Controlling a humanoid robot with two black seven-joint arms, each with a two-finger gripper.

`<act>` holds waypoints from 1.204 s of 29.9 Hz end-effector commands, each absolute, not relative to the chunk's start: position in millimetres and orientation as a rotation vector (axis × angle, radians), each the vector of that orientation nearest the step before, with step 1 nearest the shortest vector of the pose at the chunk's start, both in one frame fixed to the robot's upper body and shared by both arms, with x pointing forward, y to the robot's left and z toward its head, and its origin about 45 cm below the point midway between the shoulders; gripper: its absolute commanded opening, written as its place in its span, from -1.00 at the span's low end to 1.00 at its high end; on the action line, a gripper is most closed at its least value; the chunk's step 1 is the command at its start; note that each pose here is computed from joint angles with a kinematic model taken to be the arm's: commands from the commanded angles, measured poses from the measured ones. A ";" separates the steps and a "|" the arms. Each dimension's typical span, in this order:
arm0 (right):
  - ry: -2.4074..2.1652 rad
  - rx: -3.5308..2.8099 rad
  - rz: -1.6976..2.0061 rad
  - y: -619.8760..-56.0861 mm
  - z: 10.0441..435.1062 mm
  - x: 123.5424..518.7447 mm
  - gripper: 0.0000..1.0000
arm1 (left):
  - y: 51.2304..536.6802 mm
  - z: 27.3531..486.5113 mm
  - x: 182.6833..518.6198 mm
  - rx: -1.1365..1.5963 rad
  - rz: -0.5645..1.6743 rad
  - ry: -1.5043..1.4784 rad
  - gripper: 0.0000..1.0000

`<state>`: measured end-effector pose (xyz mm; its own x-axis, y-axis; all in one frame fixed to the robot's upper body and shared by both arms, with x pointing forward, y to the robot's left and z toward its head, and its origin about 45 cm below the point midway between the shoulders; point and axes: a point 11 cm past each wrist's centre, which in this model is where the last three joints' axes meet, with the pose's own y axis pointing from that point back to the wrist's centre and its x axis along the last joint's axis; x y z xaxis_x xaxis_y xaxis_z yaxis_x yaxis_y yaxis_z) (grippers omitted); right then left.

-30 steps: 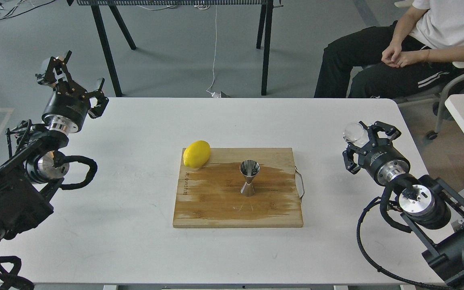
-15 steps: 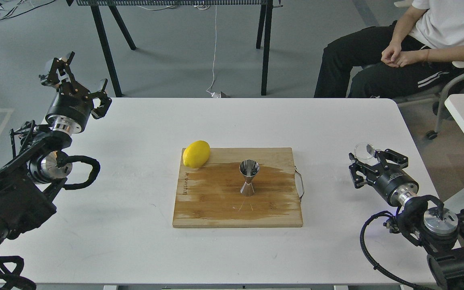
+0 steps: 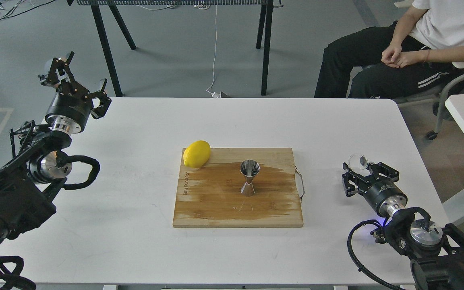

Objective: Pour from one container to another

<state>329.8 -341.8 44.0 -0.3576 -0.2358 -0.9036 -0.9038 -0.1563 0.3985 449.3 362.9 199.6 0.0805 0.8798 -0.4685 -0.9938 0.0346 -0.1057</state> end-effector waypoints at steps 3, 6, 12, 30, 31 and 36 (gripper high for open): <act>1.559 -1.309 1.559 -341.7 43.6 329.4 -0.04 | 363.2 198.9 448.9 -0.455 1.477 0.309 1.00; 1.562 -1.307 1.561 -341.5 42.7 328.9 0.04 | 363.6 199.4 448.9 -0.456 1.476 0.308 1.00; 1.564 -1.320 1.557 -342.1 39.6 326.2 -0.37 | 365.0 201.4 449.5 -0.454 1.475 0.302 1.00; 1.600 -1.291 1.560 -347.3 30.8 326.3 0.22 | 364.5 201.1 449.6 -0.455 1.476 0.304 1.00; 1.599 -1.293 1.559 -347.3 31.0 326.4 0.05 | 364.4 201.1 449.6 -0.454 1.475 0.303 1.00; 1.593 -1.297 1.557 -346.3 32.1 327.2 -0.36 | 364.9 202.1 449.9 -0.456 1.475 0.301 1.00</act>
<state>326.4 -347.3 31.0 -0.3826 -0.2515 -0.8890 -0.8950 -0.1377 0.4242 450.1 364.3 202.0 0.0819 0.8819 -0.4643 -0.9934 0.0347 -0.1095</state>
